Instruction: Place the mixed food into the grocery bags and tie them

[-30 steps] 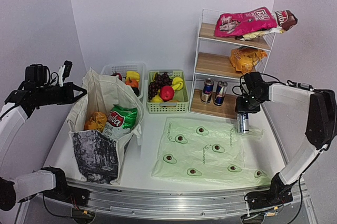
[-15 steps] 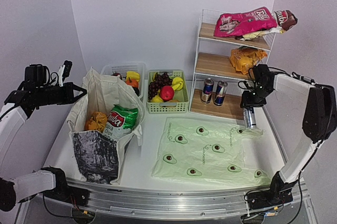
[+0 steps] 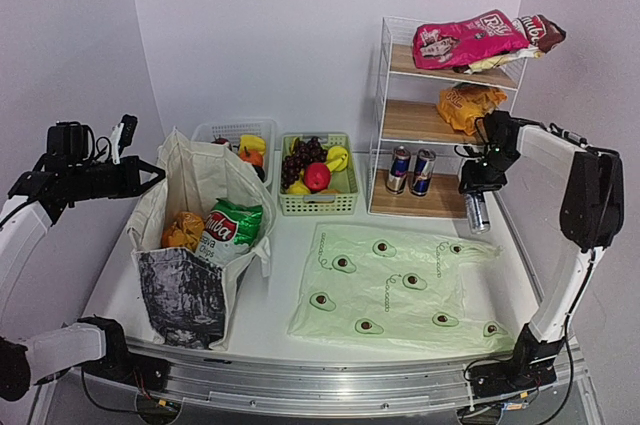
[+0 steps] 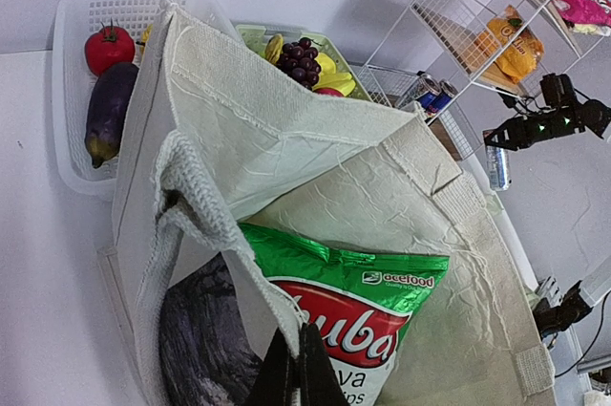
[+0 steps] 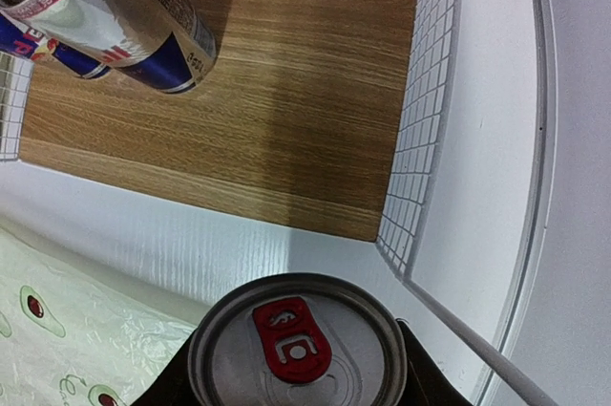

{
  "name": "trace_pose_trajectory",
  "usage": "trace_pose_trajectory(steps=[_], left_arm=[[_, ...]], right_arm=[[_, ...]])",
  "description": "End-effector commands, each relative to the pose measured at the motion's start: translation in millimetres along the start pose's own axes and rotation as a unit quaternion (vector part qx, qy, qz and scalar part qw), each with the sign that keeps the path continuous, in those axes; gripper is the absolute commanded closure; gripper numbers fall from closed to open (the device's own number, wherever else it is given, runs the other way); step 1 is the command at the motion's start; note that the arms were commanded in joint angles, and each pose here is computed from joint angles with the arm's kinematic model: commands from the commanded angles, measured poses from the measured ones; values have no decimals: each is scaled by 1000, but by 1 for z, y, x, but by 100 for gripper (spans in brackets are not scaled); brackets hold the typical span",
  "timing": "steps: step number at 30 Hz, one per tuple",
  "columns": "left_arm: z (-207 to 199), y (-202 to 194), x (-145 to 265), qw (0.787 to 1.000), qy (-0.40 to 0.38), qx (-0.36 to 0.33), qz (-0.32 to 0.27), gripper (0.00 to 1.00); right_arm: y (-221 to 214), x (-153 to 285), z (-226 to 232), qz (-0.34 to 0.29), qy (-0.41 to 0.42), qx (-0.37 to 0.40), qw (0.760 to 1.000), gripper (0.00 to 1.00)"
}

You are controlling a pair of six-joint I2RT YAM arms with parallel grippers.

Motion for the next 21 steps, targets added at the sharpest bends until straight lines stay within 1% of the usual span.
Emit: trace_pose_trajectory(steps=[1,7,11,15,21], left_arm=[[-11,26,11,996,-14,-52,-64,100],[-12,25,11,996,-15,-52,-66,100],[-12,27,11,996,-19,-52,-70,100],[-13,27,12,996,-21,-51,-71,100],[-14,25,14,996,-21,-50,-72,100]], right_arm=[[12,17,8,-28,30,0,999,100],[-11,33,14,-22,39,-18,999,100],[-29,53,27,-21,55,-30,998,100],[-48,69,42,-4,72,-46,996,100],[-75,93,85,6,109,-11,994,100]])
Point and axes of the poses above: each gripper's point midway between its finger pads, its own x axis back along the fingers, its own z axis along the line the jaws close on, y = z × x, the point moved 8 cm from there along x, back along the fingers, and after that the axes turned 5 degrees about -x, right-handed, at the moved point
